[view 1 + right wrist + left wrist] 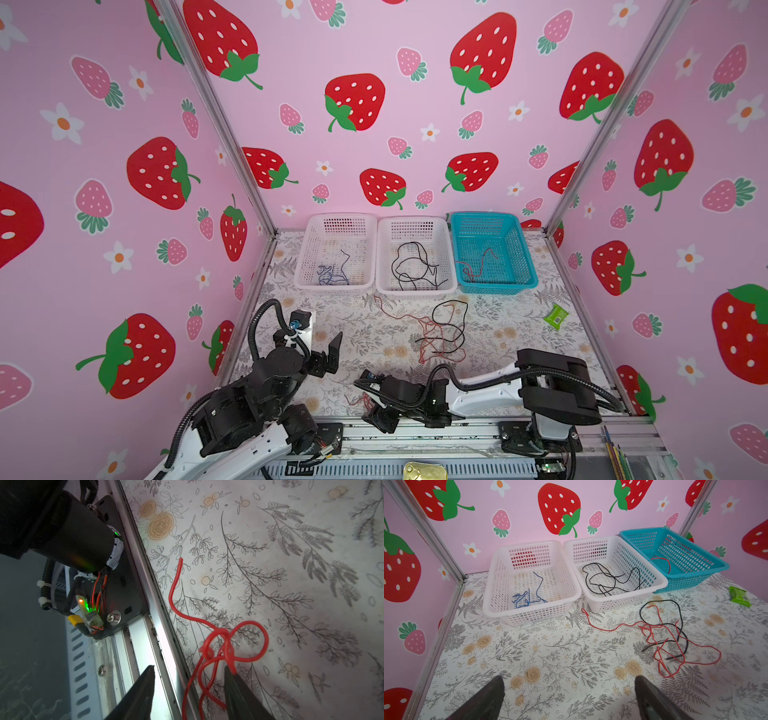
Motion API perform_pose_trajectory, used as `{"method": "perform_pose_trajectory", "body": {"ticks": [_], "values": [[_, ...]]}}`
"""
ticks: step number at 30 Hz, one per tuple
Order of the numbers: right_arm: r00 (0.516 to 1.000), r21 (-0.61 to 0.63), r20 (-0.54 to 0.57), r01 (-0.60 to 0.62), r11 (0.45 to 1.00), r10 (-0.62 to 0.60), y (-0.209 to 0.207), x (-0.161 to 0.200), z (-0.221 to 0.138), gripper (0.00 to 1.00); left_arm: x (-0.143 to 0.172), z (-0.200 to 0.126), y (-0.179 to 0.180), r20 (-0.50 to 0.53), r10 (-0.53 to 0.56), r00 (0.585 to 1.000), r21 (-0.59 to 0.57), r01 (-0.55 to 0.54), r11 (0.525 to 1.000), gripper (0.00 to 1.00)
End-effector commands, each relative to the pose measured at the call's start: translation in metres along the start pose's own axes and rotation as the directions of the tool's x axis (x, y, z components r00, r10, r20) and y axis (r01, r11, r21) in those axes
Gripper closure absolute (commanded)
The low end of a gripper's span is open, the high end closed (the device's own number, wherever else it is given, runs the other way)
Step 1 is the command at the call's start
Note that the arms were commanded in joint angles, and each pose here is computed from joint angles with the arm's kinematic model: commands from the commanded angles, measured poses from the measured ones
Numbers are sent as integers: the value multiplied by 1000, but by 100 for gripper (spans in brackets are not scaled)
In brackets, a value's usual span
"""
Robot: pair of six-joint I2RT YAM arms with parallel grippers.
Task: Untangle and sort cables by color
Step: Pick up the cable from the bottom-center of the table.
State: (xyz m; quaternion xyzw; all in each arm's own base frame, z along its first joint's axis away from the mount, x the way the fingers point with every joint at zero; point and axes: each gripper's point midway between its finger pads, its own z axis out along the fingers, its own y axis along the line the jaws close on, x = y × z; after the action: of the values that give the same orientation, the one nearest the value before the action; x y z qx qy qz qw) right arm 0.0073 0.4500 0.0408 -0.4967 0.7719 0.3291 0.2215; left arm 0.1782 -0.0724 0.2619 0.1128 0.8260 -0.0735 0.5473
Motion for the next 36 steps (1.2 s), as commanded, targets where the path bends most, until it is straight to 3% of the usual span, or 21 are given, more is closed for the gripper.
{"method": "perform_pose_trajectory", "body": {"ticks": [1, 4, 10, 21, 30, 36], "values": [[1000, 69, 13, -1, 998, 0, -5, -5, -2, 44, 13, 9, -7, -67, 22, 998, 8, -21, 1000, 1], [1000, 119, 9, 3, 993, -4, -14, -4, 0, 45, 14, 13, -9, -79, 35, 996, 11, -35, 999, 1], [1000, 205, -17, -17, 979, 21, -31, 8, 7, 57, 11, 8, -3, -41, 18, 999, -2, -18, 1000, 1], [1000, 249, 6, -29, 968, 28, -41, 9, -4, 91, 16, 15, -11, -73, 42, 996, 21, -41, 999, 1], [984, 355, 179, -73, 932, 9, -60, -39, -79, 95, 22, 23, -22, -115, 73, 991, 59, -67, 996, 1], [925, 402, 371, -240, 884, 82, -111, -73, -163, 96, 30, 36, -48, -192, 133, 972, 167, -101, 981, 1]]}}
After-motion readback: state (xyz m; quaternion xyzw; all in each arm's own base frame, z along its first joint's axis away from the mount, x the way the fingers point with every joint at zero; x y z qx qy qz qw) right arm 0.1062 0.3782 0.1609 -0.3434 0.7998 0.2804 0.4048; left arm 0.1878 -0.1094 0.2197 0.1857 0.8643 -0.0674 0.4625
